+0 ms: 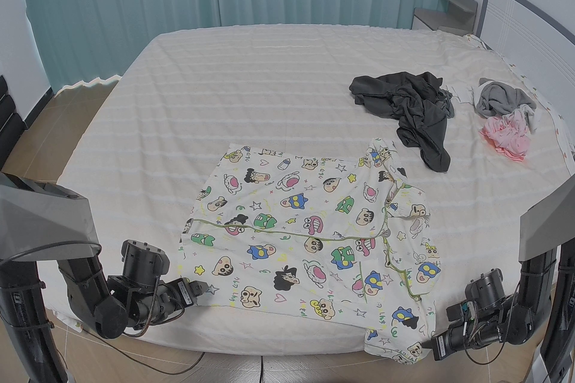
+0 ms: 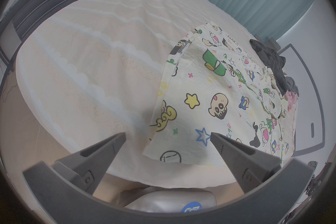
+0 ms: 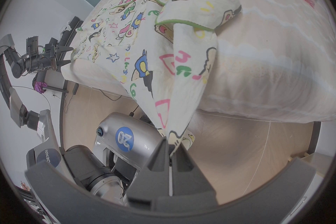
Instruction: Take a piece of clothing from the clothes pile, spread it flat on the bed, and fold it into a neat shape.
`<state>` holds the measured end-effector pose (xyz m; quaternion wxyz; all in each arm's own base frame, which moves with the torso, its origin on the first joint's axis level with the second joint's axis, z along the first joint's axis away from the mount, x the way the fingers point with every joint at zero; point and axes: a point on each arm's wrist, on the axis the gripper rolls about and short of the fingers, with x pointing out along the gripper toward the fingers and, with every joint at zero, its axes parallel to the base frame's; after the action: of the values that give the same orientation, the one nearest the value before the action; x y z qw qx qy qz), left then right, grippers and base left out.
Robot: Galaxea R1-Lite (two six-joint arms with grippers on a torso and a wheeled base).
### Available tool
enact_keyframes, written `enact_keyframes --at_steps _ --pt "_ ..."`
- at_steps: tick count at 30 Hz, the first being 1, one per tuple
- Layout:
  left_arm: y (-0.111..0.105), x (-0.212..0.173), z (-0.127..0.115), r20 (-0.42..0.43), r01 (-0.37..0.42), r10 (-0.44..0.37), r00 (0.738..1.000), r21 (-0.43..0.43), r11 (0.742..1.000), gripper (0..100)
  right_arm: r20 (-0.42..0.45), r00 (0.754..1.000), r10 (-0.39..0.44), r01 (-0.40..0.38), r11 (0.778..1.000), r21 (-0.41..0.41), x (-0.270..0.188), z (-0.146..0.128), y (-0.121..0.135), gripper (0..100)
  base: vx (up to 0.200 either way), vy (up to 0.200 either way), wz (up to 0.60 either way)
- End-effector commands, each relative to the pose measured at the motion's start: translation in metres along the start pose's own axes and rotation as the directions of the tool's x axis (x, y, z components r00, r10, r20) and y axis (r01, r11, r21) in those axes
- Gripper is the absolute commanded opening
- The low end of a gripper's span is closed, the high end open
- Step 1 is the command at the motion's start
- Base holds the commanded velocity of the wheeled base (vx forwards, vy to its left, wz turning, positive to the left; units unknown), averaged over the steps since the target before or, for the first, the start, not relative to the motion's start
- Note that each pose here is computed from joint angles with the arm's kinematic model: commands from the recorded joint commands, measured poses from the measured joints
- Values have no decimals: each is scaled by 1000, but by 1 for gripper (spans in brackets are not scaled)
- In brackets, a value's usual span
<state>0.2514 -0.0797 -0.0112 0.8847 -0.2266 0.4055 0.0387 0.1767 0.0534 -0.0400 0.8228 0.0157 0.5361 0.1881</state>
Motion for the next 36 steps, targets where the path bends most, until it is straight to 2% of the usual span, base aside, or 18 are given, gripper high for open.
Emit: enact_keyframes --at_steps 1,8,9,25,36 --pt "0 7 -3 -13 -8 8 1000 5 1000 100 -16 1000 5 -5 1000 -5 -2 -4 2 0 0 0 0" --pt "-8 10 -3 -14 12 -12 1000 19 1000 100 -12 1000 7 -7 1000 0 -2 -4 1 0 0 0 0" --pt "-8 10 -7 -33 4 -3 999 28 1000 0 -11 1000 7 -7 1000 -1 -2 -4 1 0 0 0 0" --pt "-3 -3 -9 -91 -53 56 994 41 998 0 -14 1000 9 -9 1000 -4 -3 -4 2 0 0 0 0" --pt "3 -31 -12 -202 -137 155 967 97 986 0 -56 998 10 -12 1000 -21 -11 -8 7 0 0 0 0"
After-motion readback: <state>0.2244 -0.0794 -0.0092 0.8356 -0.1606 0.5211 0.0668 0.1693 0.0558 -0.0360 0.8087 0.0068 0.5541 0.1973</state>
